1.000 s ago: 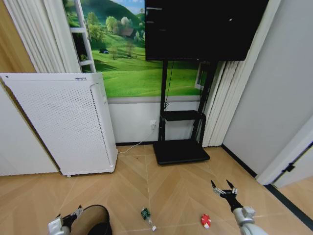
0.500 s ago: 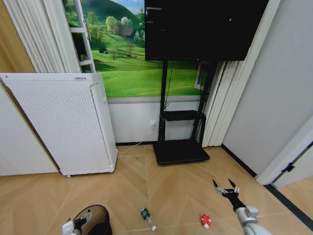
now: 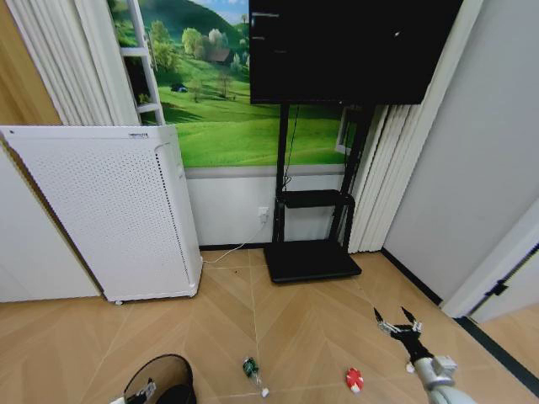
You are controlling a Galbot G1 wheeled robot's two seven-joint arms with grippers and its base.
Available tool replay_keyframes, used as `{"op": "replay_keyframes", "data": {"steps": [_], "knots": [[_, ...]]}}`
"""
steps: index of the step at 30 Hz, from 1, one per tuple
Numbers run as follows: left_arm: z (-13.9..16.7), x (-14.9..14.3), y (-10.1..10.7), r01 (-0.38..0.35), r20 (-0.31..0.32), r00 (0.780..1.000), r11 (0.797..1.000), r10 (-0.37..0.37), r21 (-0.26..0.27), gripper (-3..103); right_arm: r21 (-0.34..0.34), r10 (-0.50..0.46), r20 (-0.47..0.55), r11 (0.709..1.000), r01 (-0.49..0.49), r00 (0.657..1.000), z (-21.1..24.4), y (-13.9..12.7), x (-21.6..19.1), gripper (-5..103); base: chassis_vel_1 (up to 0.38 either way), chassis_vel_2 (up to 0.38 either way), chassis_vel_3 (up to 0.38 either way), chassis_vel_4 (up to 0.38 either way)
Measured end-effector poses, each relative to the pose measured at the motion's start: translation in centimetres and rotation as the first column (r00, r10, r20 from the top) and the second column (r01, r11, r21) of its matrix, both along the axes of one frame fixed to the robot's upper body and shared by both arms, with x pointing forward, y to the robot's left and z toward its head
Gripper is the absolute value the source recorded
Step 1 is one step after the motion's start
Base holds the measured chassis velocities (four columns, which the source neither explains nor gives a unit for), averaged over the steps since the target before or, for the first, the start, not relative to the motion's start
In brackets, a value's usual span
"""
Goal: Pick up the trash bin and place the garbage on the floor into it.
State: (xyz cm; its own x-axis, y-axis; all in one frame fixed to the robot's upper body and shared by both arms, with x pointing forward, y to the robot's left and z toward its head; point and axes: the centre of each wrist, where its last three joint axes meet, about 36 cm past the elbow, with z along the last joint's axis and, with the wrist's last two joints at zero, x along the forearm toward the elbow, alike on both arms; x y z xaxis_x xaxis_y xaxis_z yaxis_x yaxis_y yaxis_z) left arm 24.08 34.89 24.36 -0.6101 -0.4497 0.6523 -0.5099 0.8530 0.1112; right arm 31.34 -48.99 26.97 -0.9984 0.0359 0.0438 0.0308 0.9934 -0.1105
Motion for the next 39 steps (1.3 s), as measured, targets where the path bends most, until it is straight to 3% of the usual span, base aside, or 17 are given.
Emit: {"op": "replay_keyframes", "data": {"steps": [6,13,16,19,22,28,31,39], "knots": [[0.6,0.0,0.5,0.01,0.017,1.0,1.0,-0.01,0.005,73,0.003,0.004,0.001,1.0,-0.005,1.0,0.0,0.3,0.2,100,0.0,0.0,0.0,0.0],[0.4,-0.3,0.3,0.011,0.019,1.0,1.0,-0.011,0.002,40,-0.003,0.001,-0.002,1.0,-0.001,1.0,-0.4,0.2,-0.1,100,0.0,0.0,0.0,0.0],[0.3,-0.3,0.2,0.015,0.02,1.0,1.0,-0.015,0.003,35,-0.011,-0.009,0.004,1.0,0.009,1.0,-0.6,0.1,-0.2,100,0.0,0.0,0.0,0.0],[0.0,-0.5,0.3,0.033,0.027,0.999,0.999,-0.033,0.018,19,-0.035,-0.028,0.007,0.999,0.028,1.0,-0.7,-0.1,0.0,100,0.0,0.0,0.0,0.0],[0.1,-0.6,0.5,0.039,0.041,0.998,0.999,-0.04,0.024,11,-0.04,-0.044,0.008,0.998,0.044,0.999,-0.9,0.2,0.1,100,0.0,0.0,0.0,0.0],[1.7,-0.7,0.9,0.057,0.089,0.994,0.997,-0.061,0.047,10,-0.058,-0.067,-0.002,0.996,0.067,0.998,-1.5,0.6,0.1,100,0.0,0.0,0.0,0.0],[4.8,-0.1,1.6,0.074,0.163,0.983,0.993,-0.088,0.09,6,-0.076,-0.07,-0.02,0.995,0.068,0.997,-2.4,0.8,-0.4,100,0.0,0.0,0.0,0.0],[9.1,0.2,2.0,0.116,0.254,0.955,0.981,-0.153,0.155,6,-0.103,-0.087,-0.053,0.991,0.082,0.995,-5.3,2.2,-1.9,100,0.0,0.0,0.0,0.0]]}}
